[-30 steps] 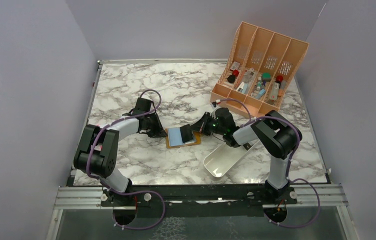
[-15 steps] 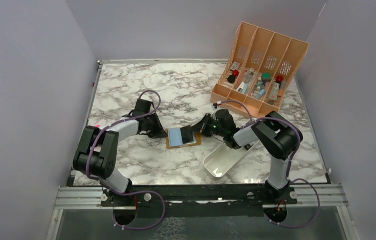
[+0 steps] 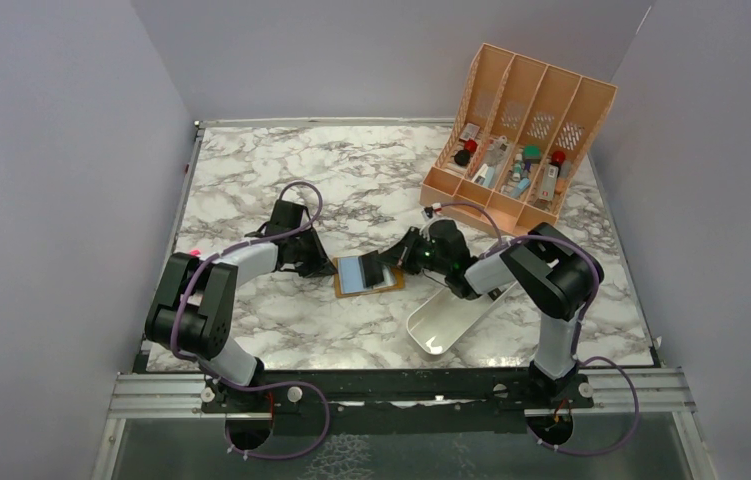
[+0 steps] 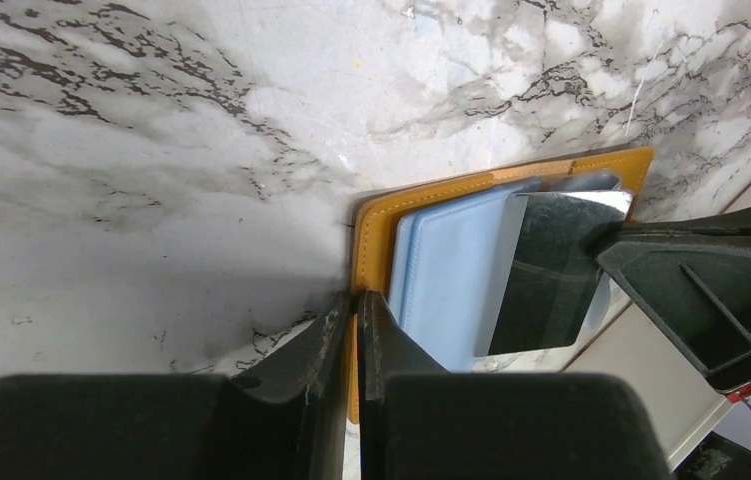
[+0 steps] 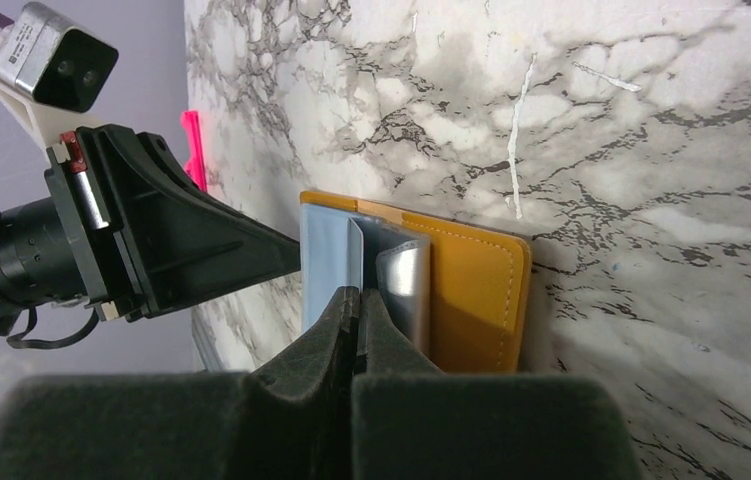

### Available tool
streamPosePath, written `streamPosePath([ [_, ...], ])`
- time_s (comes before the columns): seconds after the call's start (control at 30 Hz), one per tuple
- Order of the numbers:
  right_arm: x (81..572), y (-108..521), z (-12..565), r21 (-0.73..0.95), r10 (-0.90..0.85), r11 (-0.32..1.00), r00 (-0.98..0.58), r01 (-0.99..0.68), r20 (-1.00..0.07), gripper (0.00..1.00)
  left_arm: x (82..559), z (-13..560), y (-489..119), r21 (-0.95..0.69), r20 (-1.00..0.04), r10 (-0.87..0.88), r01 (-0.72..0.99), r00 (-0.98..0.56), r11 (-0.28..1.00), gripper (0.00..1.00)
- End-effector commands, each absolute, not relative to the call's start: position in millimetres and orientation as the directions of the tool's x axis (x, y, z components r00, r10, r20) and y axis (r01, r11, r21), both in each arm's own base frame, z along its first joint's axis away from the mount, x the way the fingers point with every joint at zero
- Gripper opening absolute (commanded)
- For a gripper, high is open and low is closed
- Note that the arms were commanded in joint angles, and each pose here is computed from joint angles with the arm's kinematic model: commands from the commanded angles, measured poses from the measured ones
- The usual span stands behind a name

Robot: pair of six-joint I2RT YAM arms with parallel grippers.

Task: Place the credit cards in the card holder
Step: Insert the credit card into the card holder.

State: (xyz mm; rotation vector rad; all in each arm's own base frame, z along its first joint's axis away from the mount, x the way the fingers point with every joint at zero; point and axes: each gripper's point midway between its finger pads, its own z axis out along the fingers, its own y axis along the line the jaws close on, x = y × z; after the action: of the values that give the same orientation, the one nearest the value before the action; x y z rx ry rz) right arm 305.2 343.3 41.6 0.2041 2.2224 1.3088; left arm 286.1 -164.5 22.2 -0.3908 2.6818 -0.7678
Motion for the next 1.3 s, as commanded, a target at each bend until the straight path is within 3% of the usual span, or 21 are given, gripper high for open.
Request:
streamPosePath([
  [0.0,303,340,29,0.838,0.413,0.533,-0.829,-0.117,-0.378,0.01,269,11,-161,-0.522,-0.200,-0.339,-0.193,-0.919,0.831,0.11],
  [0.3,297,344,23,0.795,0.373,0.592,-0.831,-0.130,-0.413,0.02,267,11,-161,-0.524,-0.207,-0.341,-0.190,-0.917,0.830,0.12],
  [0.83,302,335,37,0.599,0.220,0.776,-0.805,-0.198,-0.551,0.38,267,9,-163,-0.532,-0.206,-0.344,-0.190,-0.916,0.825,0.12],
  [1.27,288,365,28,0.622,0.160,0.746,-0.842,-0.239,-0.516,0.42,270,15,-167,-0.554,-0.213,-0.341,-0.175,-0.915,0.814,0.13],
])
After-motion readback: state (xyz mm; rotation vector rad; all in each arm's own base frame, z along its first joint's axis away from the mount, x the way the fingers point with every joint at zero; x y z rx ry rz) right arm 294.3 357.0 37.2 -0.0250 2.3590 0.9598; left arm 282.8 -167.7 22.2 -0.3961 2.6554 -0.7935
